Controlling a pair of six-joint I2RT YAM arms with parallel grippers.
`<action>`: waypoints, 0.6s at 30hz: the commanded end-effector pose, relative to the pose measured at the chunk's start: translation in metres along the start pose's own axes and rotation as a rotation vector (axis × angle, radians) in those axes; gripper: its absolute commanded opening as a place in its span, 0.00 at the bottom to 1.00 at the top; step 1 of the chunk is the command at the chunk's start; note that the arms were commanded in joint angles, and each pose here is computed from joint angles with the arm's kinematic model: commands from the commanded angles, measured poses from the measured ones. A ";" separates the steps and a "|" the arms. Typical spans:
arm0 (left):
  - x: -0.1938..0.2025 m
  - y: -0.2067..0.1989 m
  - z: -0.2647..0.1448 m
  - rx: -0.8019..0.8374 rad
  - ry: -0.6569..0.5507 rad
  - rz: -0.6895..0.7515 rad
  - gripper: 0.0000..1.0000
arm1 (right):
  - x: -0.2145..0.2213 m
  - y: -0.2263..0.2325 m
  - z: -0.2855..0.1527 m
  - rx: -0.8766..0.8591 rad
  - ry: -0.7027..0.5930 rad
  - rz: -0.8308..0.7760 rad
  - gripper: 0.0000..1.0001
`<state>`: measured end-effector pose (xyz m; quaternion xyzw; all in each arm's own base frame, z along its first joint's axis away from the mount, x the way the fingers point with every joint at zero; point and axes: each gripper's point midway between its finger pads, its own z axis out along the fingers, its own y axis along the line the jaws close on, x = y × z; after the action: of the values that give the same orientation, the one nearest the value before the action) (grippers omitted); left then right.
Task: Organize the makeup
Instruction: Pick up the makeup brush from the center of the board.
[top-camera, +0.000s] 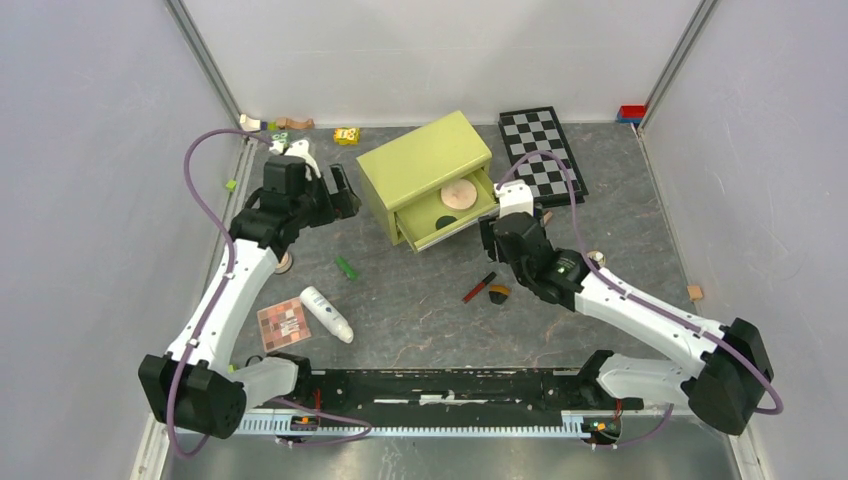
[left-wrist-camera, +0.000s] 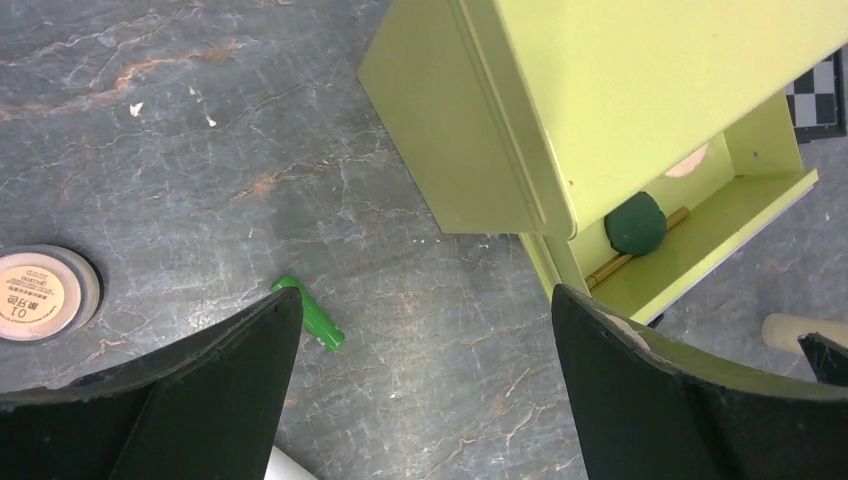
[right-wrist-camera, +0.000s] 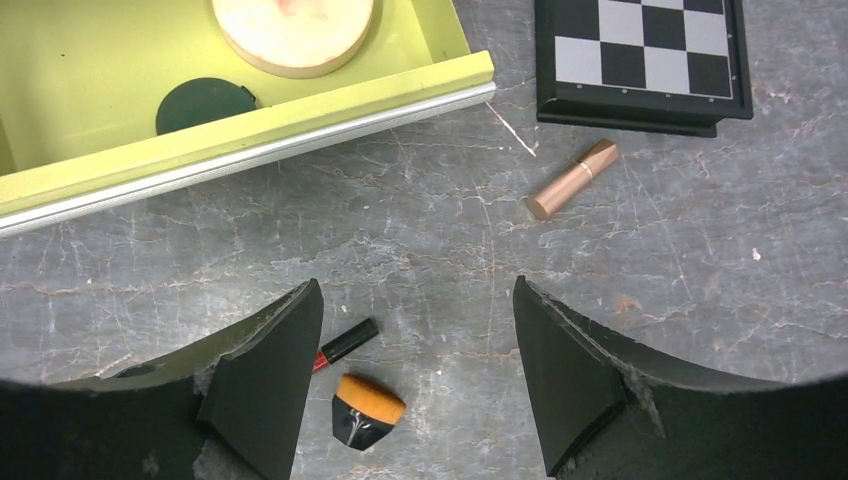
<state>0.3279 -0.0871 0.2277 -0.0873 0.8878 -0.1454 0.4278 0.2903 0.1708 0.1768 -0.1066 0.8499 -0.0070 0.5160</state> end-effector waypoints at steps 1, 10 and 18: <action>0.000 -0.005 0.001 -0.007 -0.032 0.080 1.00 | -0.019 0.000 0.002 0.032 -0.023 0.095 0.76; 0.007 0.000 0.006 -0.014 -0.036 0.116 1.00 | 0.018 0.004 0.000 -0.001 0.188 0.084 0.76; -0.022 -0.016 0.009 0.008 -0.082 0.088 1.00 | 0.104 0.018 0.001 -0.015 0.327 0.320 0.94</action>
<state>0.3252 -0.0944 0.2064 -0.0621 0.8974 -0.1237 0.4189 0.2565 0.1643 0.1072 -0.0436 0.9162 0.0265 0.3975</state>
